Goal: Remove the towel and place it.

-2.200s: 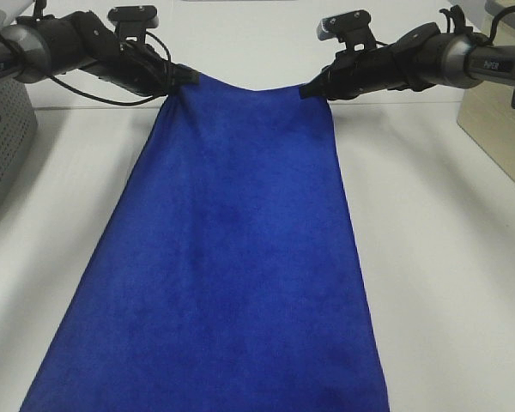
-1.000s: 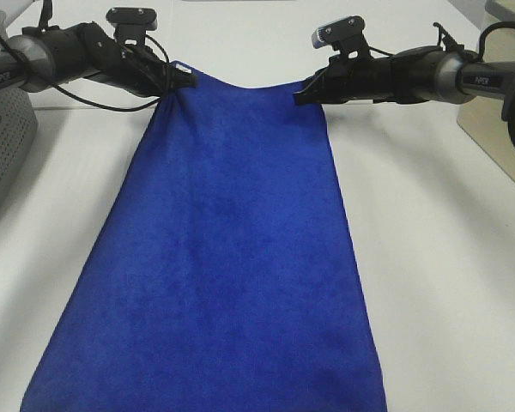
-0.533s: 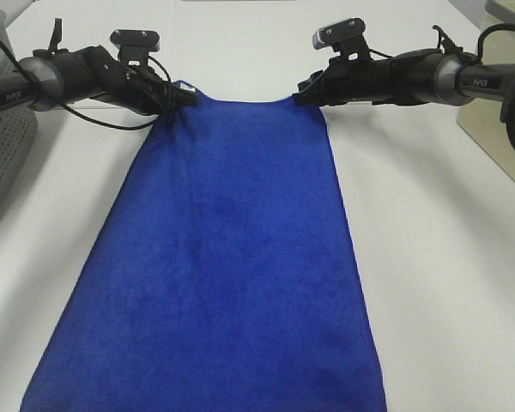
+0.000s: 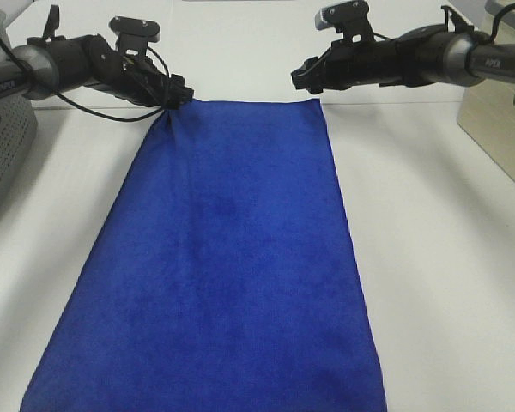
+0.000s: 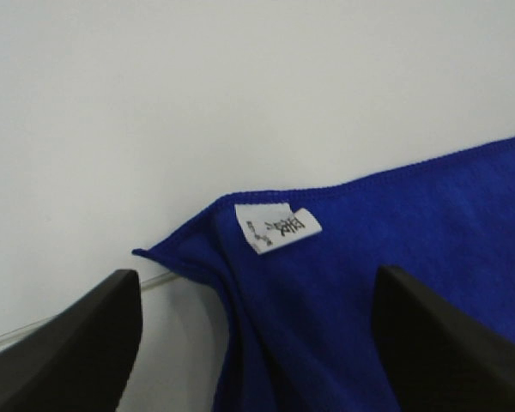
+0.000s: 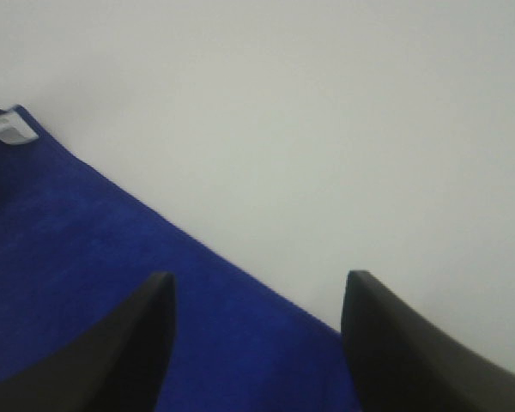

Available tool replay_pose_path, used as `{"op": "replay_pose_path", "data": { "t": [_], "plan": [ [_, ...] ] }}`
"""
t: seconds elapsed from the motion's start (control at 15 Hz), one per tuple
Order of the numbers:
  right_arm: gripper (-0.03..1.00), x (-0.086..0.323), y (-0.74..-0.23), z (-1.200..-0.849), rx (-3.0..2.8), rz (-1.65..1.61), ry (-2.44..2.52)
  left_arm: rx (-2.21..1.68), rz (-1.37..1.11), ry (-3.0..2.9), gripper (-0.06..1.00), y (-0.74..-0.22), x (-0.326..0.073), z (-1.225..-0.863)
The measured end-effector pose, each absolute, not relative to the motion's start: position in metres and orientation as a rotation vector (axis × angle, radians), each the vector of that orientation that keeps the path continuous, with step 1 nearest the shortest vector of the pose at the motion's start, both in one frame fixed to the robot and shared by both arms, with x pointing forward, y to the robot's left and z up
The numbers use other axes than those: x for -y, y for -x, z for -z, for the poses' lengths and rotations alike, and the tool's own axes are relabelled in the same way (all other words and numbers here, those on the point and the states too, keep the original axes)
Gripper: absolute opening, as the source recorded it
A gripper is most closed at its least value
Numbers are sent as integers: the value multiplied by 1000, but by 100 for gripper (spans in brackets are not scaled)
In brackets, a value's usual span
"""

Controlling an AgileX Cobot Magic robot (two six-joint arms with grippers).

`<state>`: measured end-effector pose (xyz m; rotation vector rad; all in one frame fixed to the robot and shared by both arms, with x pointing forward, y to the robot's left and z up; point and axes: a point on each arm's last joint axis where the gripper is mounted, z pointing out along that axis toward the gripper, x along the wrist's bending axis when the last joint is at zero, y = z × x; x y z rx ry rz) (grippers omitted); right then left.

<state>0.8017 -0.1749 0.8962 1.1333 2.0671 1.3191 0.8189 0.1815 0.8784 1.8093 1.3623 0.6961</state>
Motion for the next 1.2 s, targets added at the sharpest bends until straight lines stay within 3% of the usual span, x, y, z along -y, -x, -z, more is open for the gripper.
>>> {"op": "replay_pose_path", "data": {
  "t": [0.13,0.2,0.4,0.6,0.73,0.93,1.2],
  "plan": [
    [58,172,-790,-929,-2196,-1297,-1137,-1345,-649,-1933,71,-811,-181,-908],
    [58,176,-772,-958,-2345,-1166,-1234,-1363,-516,-2075,71,-795,-181,-946],
    [58,196,-737,-999,-2470,-758,-1567,-1426,-300,-2228,71,-762,-183,-1002],
    [58,217,-704,-1053,-2395,-519,-1779,-1489,-382,-2160,71,-746,-193,-1059],
    [58,236,-689,-1096,-2273,-616,-1857,-1578,-467,-2056,71,-740,-219,-1090],
    [58,287,-670,-1142,-2078,-747,-1957,-1706,-557,-1864,71,-727,-290,-1133],
    [58,298,-609,-1167,-2016,-633,-1975,-1848,-529,-1825,71,-680,-332,-1151]
  ]
}}
